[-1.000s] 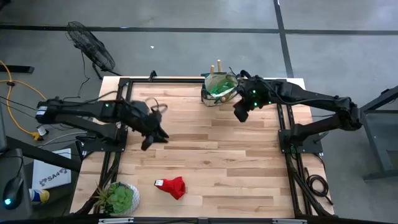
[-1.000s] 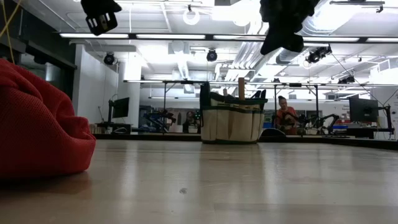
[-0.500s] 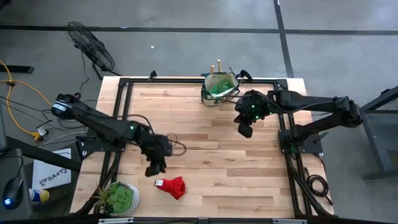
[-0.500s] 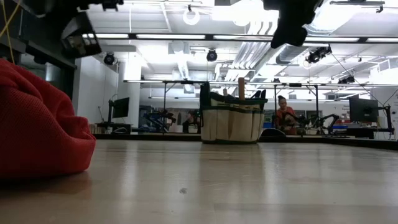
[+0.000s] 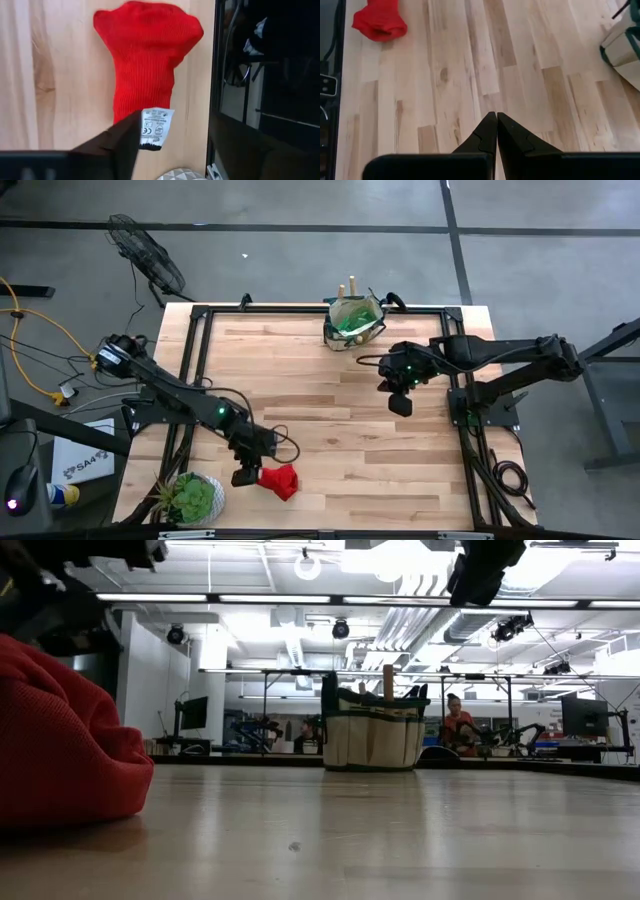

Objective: Pick & Place Garden tools in Gardening bag
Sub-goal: Put the red gloves into the gardening bag

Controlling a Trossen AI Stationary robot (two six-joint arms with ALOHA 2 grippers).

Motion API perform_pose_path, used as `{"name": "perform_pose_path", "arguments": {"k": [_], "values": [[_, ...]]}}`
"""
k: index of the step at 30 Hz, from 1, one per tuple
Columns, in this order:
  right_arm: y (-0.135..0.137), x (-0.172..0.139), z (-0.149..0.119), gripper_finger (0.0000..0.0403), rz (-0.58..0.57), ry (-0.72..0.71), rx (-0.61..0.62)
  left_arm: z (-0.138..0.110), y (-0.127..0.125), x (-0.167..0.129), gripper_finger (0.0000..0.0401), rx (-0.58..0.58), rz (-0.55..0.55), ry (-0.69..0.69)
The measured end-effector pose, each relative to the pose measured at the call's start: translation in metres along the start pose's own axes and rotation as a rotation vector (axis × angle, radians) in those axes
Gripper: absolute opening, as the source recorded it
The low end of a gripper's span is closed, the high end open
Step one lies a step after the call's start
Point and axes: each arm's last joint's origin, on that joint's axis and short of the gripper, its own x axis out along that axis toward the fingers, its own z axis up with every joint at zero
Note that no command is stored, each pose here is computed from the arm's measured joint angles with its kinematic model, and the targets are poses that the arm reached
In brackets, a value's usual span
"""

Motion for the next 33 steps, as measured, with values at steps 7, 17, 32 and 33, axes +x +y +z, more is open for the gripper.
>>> {"name": "perform_pose_path", "arguments": {"k": [7, 17, 32, 33], "values": [[0.007, 0.0, -0.002, 0.0004, 0.018, 0.006, -0.021, -0.008, -0.005, 0.02, 0.0307, 0.081, 0.073, 0.034], [0.018, 0.0, -0.005, 0.0004, 0.046, 0.016, -0.046, -0.014, -0.003, 0.053, 0.0299, 0.224, 0.228, 0.022], [0.033, 0.0, -0.013, 0.0004, 0.066, 0.056, -0.042, -0.006, -0.004, 0.074, 0.0084, 0.156, 0.205, -0.06], [0.033, 0.0, -0.013, 0.0004, 0.066, 0.057, -0.041, -0.004, -0.006, 0.074, 0.0054, 0.147, 0.188, -0.083]]}}
